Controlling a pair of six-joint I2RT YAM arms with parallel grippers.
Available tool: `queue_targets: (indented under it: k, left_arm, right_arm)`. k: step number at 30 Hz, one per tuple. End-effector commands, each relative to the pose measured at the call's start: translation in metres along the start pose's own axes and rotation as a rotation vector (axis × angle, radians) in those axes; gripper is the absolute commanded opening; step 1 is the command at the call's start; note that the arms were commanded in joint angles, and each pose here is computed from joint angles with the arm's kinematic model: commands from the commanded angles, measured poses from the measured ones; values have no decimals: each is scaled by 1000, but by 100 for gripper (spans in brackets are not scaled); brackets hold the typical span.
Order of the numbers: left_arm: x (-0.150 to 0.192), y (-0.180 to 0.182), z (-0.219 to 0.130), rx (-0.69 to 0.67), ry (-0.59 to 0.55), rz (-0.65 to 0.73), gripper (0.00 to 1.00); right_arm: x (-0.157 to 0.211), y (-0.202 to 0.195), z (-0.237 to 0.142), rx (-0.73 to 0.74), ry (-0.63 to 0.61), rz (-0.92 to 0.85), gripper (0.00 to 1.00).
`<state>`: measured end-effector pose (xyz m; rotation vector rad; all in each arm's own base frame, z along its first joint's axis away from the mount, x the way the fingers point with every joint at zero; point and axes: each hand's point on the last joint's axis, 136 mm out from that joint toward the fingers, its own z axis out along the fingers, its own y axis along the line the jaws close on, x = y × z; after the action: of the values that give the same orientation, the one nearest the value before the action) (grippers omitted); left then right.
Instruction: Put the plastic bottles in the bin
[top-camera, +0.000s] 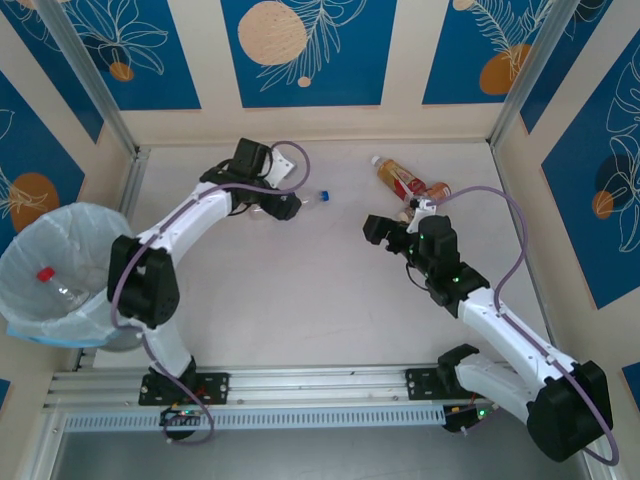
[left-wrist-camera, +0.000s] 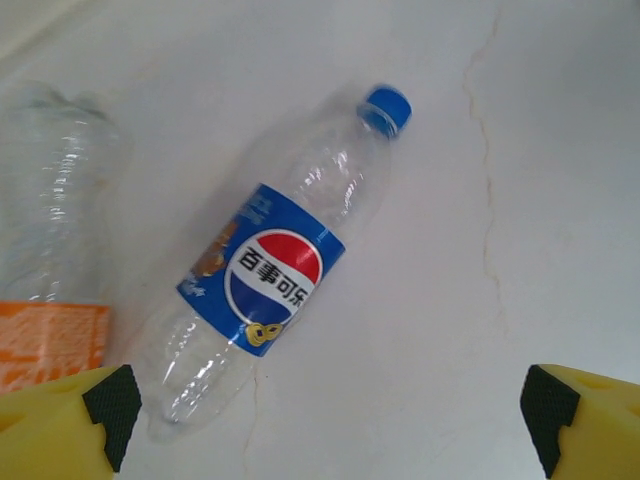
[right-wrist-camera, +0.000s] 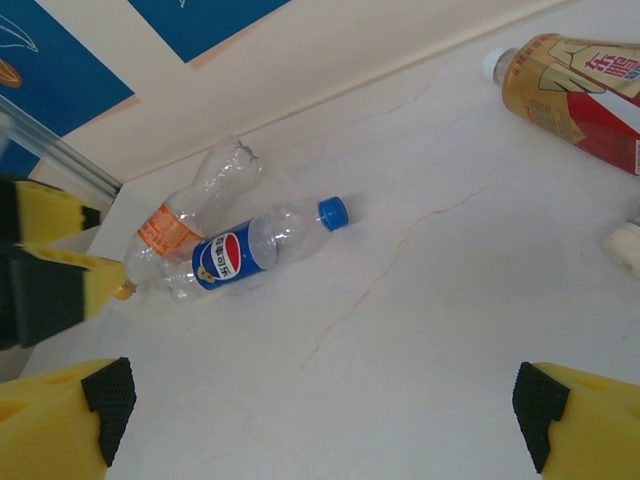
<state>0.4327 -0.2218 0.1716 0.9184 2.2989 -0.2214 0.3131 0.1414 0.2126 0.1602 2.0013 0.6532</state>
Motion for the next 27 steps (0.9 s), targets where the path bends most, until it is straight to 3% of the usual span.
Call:
queue_targets:
  k: [1, 15, 22, 27]
  left_arm:
    - [-11, -8, -1, 67, 21, 193, 99]
    - [12, -2, 67, 193, 253, 326, 99]
    - [31, 9, 95, 180, 355, 374, 97]
    - [34, 17, 117, 168, 369, 392, 97]
  right_arm:
    - [-5, -2, -9, 12, -17, 2, 99]
    - [-13, -9, -21, 25, -66, 24, 99]
    - [-11, -13, -24, 37, -72, 43, 99]
    - [-12, -13, -26, 35, -72, 56, 99]
